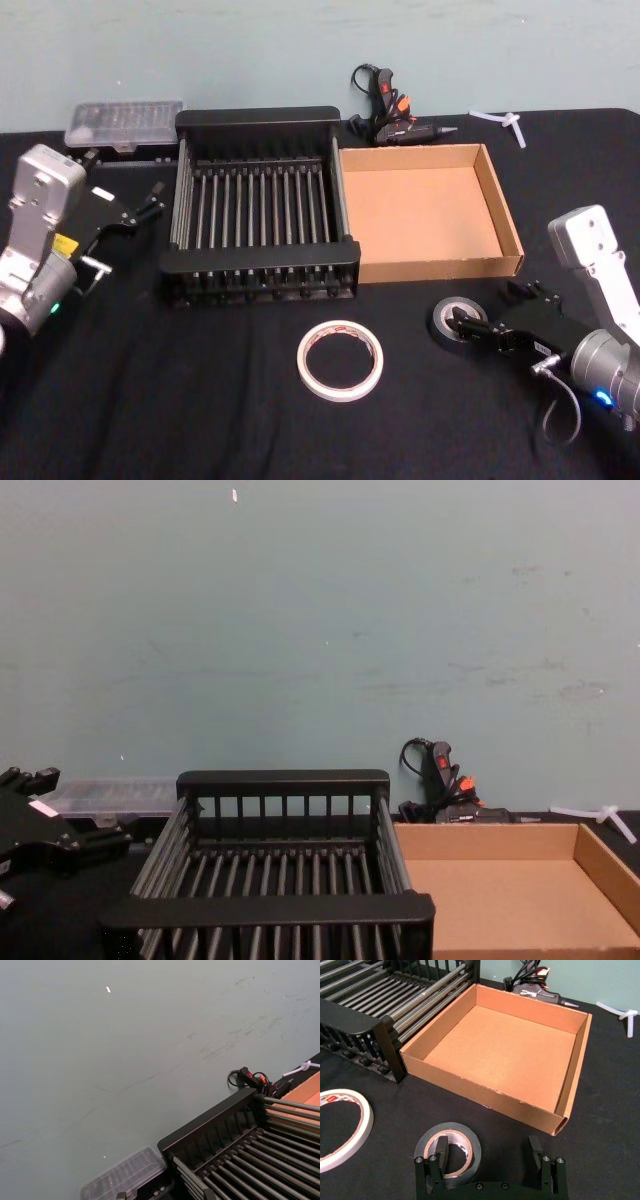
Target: Pick up the white tape and place it into the black box , Pick up the silver tape and place it into the brown box.
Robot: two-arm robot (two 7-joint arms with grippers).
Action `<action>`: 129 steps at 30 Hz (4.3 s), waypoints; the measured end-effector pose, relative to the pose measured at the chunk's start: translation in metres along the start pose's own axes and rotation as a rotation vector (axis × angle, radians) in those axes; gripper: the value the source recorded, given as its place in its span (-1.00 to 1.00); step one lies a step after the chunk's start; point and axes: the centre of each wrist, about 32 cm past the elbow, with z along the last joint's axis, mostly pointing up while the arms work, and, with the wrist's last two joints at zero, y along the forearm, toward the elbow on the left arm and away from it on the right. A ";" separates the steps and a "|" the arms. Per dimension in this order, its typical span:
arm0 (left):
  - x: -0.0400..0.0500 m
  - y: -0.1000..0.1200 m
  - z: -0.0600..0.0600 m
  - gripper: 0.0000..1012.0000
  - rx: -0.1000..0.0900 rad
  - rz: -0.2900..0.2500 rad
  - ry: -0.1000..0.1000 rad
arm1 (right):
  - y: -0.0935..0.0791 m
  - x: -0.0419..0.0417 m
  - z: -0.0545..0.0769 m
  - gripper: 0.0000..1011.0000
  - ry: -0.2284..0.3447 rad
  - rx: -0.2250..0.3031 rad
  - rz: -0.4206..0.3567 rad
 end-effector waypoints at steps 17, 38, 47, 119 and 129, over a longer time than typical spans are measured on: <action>0.0000 0.000 0.000 0.98 0.000 0.000 0.000 | 0.003 -0.0004 0.000 0.98 -0.016 -0.011 0.004; 0.0000 0.000 0.000 0.98 0.000 0.000 0.000 | 0.004 -0.0007 0.000 0.79 -0.023 -0.013 0.002; 0.0000 0.000 0.000 0.98 0.000 0.000 0.000 | 0.004 -0.0007 0.000 0.29 -0.022 -0.012 0.002; 0.0000 0.000 0.000 0.98 0.000 0.000 0.000 | 0.006 0.0159 0.064 -0.72 -0.128 0.248 -0.047; 0.0000 0.000 0.000 0.98 0.000 0.000 0.000 | 0.032 0.0286 0.072 -0.72 -0.145 0.250 -0.080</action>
